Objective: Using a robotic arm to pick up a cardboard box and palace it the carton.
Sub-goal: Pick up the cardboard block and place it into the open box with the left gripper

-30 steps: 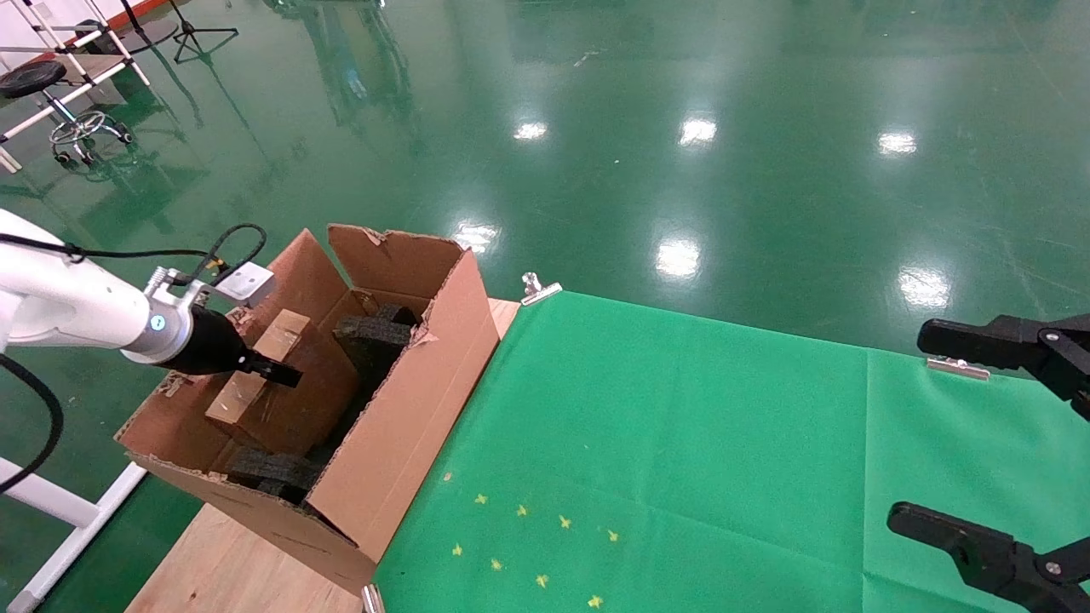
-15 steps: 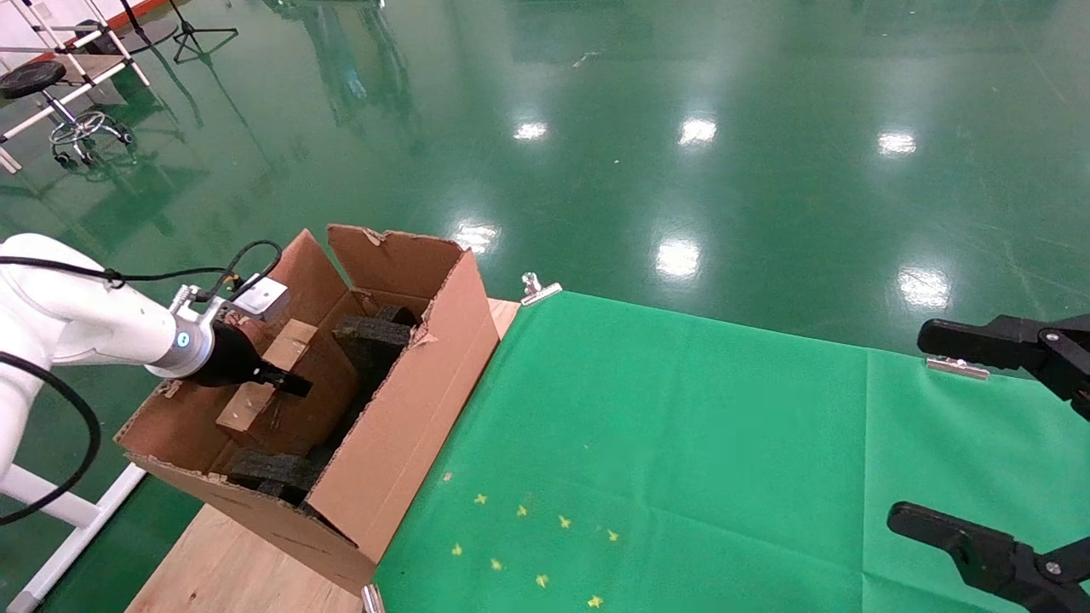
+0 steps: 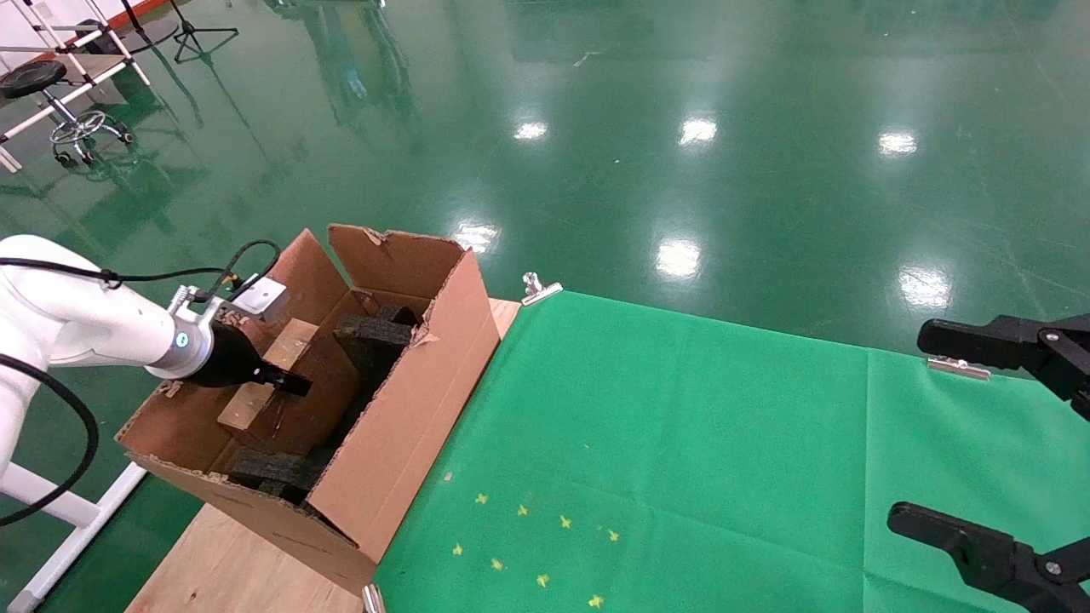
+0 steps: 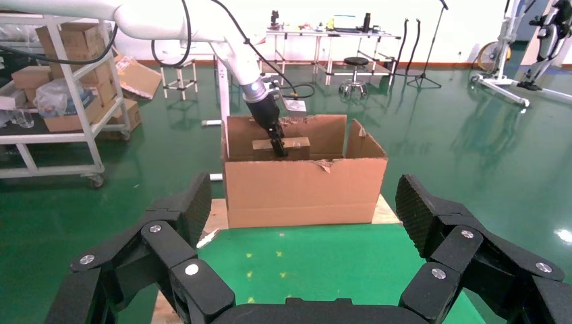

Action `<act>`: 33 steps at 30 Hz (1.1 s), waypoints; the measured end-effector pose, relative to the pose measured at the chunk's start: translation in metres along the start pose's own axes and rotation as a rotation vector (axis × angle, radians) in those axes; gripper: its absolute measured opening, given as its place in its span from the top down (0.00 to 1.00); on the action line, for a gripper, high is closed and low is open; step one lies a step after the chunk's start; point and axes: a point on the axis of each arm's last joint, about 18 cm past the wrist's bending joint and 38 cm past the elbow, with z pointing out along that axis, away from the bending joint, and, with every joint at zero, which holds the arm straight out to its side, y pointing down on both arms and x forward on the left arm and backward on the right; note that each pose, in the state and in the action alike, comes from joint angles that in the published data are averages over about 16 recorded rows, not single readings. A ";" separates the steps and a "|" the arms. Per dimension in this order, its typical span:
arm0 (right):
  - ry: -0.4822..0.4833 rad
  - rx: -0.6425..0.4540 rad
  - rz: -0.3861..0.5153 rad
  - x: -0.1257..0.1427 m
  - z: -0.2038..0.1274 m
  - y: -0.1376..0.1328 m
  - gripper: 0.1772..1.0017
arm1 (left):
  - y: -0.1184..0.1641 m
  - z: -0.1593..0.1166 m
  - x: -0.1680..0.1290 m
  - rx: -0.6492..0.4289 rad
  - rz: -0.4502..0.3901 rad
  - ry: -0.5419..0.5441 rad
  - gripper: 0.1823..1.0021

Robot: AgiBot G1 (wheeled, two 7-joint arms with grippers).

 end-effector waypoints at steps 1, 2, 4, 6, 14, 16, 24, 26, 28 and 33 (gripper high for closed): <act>0.000 0.000 0.000 0.000 0.000 0.000 0.00 | 0.000 0.000 0.000 -0.001 0.000 0.000 0.71; 0.000 0.000 0.000 0.000 0.000 0.000 0.00 | 0.000 0.000 0.000 -0.001 0.000 0.000 0.70; 0.000 0.000 0.000 0.000 0.000 0.000 0.00 | 0.000 0.000 0.000 -0.003 0.001 0.001 0.67; 0.000 0.000 0.000 0.000 0.000 0.000 0.00 | 0.000 -0.001 0.000 -0.003 0.001 0.001 0.62; 0.000 0.000 0.000 0.000 0.000 0.000 0.00 | -0.010 -0.011 -0.006 0.029 0.003 0.018 0.44; 0.000 0.000 0.000 0.000 0.000 0.000 0.00 | -0.015 -0.018 -0.009 0.050 0.003 0.031 0.40; 0.000 0.000 0.000 0.000 0.000 0.000 0.00 | -0.041 -0.055 -0.018 0.175 0.028 0.129 0.20; 0.000 0.000 0.000 0.000 0.000 0.000 0.00 | -0.046 -0.065 -0.019 0.209 0.041 0.159 0.16; 0.000 0.000 0.000 0.000 0.000 0.000 0.00 | -0.050 -0.074 -0.019 0.238 0.054 0.187 0.13; 0.000 0.000 0.000 0.000 0.000 0.000 0.00 | -0.056 -0.089 -0.017 0.284 0.083 0.237 0.06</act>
